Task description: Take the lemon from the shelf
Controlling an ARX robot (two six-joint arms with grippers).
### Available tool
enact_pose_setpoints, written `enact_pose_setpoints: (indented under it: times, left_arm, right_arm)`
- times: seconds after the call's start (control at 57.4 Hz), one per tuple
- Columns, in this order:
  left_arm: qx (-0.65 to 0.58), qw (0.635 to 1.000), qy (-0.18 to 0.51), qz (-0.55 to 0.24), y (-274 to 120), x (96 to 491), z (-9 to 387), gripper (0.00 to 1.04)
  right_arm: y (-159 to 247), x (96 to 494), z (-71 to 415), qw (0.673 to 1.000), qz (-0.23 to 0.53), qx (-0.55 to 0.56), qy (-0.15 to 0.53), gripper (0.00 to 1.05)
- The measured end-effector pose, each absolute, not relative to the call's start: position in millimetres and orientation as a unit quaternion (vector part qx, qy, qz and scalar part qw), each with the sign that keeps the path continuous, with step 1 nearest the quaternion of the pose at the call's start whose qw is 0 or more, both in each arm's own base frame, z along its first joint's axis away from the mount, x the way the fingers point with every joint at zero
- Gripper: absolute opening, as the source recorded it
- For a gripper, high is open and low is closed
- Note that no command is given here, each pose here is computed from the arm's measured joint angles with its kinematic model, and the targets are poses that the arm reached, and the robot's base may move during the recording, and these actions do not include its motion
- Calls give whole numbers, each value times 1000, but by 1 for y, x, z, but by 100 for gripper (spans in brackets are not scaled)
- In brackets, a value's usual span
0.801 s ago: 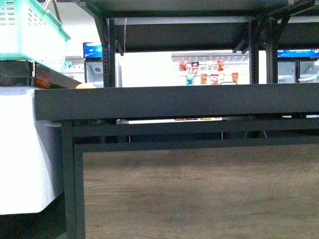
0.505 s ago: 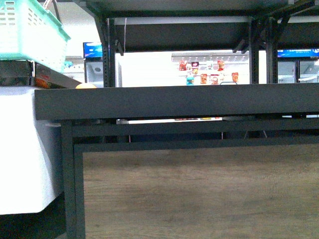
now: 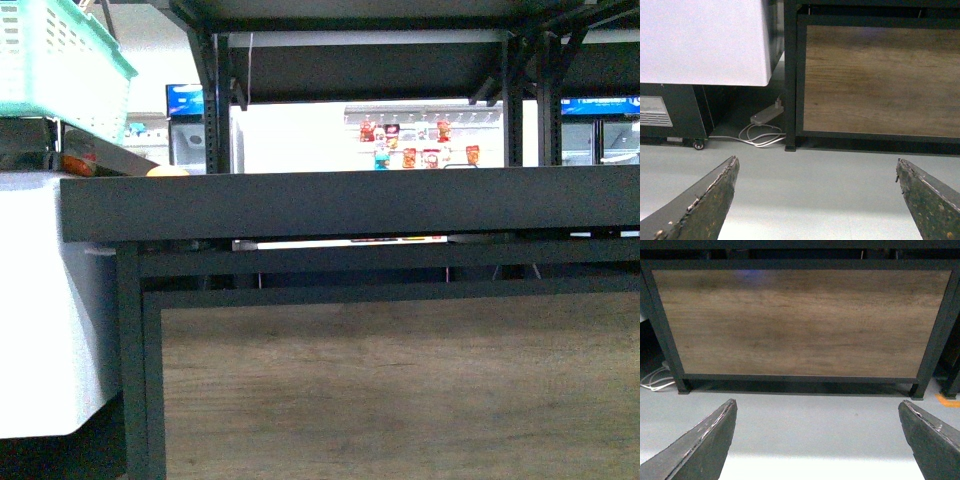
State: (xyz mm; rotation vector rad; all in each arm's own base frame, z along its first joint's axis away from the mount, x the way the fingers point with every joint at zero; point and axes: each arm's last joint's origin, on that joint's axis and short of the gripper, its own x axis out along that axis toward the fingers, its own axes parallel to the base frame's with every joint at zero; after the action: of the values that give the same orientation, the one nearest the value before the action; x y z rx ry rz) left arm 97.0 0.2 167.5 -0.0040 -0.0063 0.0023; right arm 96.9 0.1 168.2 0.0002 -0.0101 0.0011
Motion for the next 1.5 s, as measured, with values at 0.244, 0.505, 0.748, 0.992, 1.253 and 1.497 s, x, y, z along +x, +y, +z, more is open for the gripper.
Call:
enact_pose_setpoints:
  times: [0.244, 0.505, 0.748, 0.992, 1.253, 1.497]
  left_arm:
    - [-2, 1000, -3, 1, 0, 97, 167, 97]
    - [-2, 1000, -3, 2, 0, 97, 167, 97]
    - [-2, 1000, -3, 1, 0, 97, 167, 97]
    - [-2, 1000, -3, 1, 0, 97, 167, 97]
    - [-2, 1000, -4, 1, 0, 97, 168, 97]
    - [-2, 1000, -4, 1, 0, 97, 168, 97]
  right_arm:
    - [0, 97, 168, 1000, 1, 0, -5, 97]
    - [0, 97, 168, 1000, 1, 0, -5, 97]
    - [0, 97, 168, 1000, 1, 0, -5, 97]
    - [0, 97, 168, 1000, 1, 0, -5, 97]
    - [0, 97, 168, 1000, 1, 0, -5, 97]
    - [0, 97, 168, 1000, 1, 0, -5, 97]
